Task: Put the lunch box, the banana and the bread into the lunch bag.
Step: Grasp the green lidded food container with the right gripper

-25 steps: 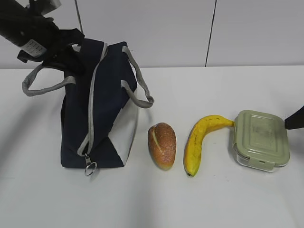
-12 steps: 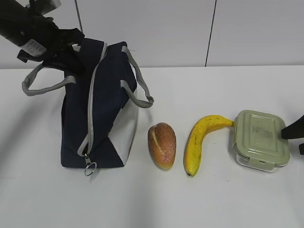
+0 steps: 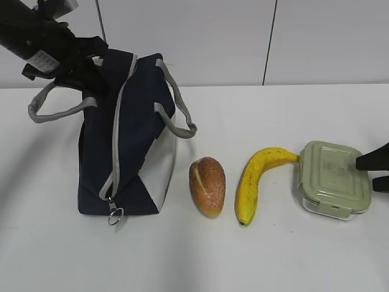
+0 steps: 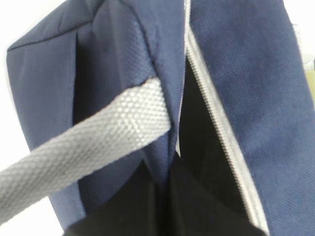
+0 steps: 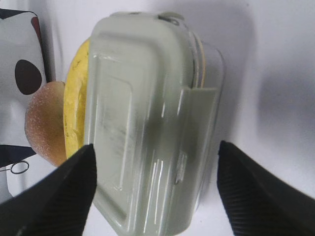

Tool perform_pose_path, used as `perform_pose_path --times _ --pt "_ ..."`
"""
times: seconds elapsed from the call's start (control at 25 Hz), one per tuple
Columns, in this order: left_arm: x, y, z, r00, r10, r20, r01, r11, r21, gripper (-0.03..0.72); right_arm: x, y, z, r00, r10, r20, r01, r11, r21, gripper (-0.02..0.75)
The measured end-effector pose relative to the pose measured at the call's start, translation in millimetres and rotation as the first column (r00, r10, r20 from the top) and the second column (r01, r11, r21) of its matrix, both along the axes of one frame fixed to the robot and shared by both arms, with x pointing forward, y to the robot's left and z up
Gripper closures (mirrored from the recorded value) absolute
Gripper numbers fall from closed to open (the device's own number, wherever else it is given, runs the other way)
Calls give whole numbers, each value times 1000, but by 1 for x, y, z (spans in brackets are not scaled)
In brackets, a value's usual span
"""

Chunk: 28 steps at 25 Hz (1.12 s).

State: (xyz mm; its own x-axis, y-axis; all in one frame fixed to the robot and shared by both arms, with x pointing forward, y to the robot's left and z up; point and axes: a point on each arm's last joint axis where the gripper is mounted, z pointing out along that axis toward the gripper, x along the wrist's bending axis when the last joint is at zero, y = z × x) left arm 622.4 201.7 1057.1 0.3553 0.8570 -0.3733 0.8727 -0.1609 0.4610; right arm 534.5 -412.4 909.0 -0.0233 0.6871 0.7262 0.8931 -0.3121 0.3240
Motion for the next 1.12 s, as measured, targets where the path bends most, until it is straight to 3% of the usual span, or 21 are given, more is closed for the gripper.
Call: perform_pose_path --times 0.44,0.76,1.12 --pt "0 0 0 1000 0 0 0 1000 0 688 1 -1 0 999 12 31 -11 999 -30 174" --pt "0 0 0 1000 0 0 0 1000 0 688 3 -1 -18 1000 -1 -6 1 1000 29 174" --pt "0 0 0 1000 0 1 0 1000 0 688 5 -1 -21 1000 -5 18 5 999 34 174"
